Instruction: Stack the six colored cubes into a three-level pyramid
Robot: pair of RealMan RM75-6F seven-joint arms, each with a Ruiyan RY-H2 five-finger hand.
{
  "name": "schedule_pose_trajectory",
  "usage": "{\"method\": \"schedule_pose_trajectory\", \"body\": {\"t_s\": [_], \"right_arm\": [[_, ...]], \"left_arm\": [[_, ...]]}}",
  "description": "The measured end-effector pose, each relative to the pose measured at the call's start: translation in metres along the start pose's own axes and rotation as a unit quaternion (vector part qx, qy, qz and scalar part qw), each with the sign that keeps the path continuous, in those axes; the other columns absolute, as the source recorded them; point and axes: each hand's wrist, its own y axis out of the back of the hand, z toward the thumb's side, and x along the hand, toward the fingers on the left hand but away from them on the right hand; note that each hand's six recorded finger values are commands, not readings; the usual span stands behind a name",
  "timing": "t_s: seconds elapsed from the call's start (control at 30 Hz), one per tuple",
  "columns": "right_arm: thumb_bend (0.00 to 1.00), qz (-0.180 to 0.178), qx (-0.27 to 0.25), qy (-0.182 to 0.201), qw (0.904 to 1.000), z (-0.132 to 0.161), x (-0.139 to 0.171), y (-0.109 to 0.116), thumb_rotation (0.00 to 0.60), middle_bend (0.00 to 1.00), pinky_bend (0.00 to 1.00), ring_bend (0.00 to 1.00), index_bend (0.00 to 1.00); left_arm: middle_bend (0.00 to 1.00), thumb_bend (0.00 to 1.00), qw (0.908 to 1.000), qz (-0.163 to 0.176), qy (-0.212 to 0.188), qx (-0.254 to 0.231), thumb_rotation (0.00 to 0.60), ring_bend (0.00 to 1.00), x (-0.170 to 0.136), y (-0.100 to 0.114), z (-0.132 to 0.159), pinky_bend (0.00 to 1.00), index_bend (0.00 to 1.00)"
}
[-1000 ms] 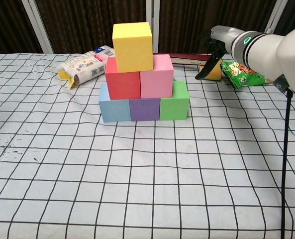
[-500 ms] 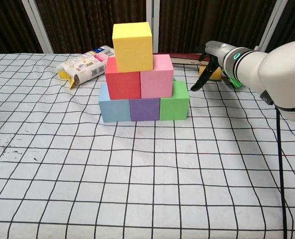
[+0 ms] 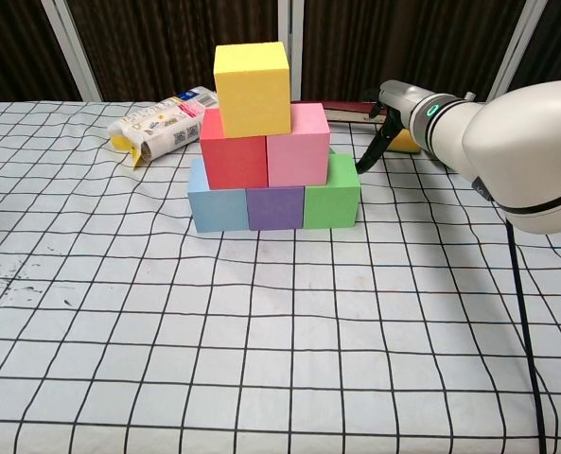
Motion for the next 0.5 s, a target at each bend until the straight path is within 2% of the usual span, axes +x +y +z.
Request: {"method": "schedule_pose_trajectory", "body": {"t_s": [0.5], "right_arm": [[0.0,-0.001,-0.01,0.007,0.9999,0.0088,-0.0039,-0.0021,0.6,0.13,0.0,0.0,0.0]], "left_arm": [[0.11,0.0,1.0,0.0,0.001,0.0,0.6,0.02,0.0005,0.0,-0.0006,0.07,0.06]]}}
